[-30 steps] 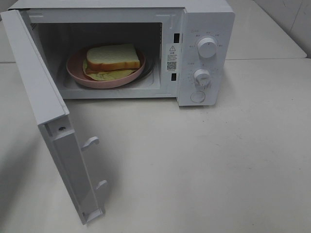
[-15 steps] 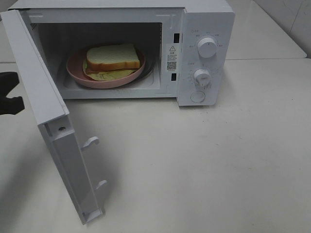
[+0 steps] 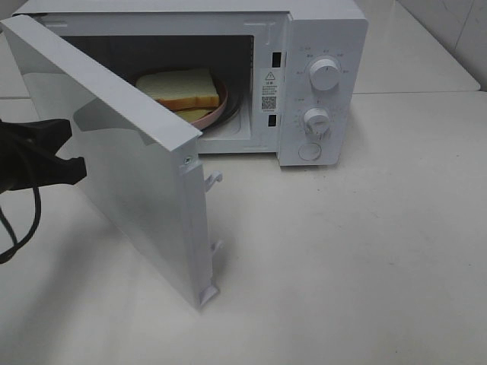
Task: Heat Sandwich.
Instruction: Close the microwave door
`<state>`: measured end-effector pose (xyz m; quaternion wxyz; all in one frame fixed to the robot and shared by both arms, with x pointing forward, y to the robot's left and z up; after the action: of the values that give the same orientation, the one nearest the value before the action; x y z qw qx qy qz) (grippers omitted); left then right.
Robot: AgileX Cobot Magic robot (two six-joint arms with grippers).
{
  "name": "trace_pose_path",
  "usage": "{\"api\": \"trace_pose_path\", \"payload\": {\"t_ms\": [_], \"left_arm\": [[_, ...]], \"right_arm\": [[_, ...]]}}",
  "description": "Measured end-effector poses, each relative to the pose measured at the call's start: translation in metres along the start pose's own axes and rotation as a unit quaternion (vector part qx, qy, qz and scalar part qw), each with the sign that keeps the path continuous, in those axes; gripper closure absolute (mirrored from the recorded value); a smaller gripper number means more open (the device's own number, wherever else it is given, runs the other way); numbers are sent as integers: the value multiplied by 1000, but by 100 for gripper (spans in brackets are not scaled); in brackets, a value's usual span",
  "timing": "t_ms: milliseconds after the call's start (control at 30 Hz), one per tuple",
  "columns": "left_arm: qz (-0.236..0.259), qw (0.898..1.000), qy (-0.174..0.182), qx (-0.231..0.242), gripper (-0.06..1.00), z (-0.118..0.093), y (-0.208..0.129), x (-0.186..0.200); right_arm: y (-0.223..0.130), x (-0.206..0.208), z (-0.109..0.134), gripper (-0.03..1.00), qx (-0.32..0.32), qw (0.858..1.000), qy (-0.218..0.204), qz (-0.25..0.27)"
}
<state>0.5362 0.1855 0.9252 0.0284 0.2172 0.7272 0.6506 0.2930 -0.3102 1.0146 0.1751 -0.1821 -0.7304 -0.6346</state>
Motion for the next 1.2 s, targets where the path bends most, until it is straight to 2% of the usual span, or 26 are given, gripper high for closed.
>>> {"api": "trace_pose_path", "payload": {"t_ms": [167,667,967,1200], "left_arm": [[-8,1000,6,1,94,-12,4,-12],[-31,999,-9,6,94,-67,13,-63],[-47,999,-18,20,94,-89,21,-96],[-52,998,-21,27,94,-97,27,-114]], "right_arm": [[0,0,0,21,0,1000,0,0],[0,0,0,21,0,1000,0,0],[0,0,0,21,0,1000,0,0],[0,0,0,21,0,1000,0,0]]}}
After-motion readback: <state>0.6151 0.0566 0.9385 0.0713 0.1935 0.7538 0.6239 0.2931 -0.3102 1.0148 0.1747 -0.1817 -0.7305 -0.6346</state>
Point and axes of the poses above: a point on each arm's last joint axis where the gripper is mounted, x pointing back along that axis away from the gripper, z along the wrist's bending axis when the last joint is at zero, y = z × x, the point moved 7 cm from there along -x, pointing out along that axis toward the gripper, and after that the axes turned 7 degrees about x, right-handed, at the moved point
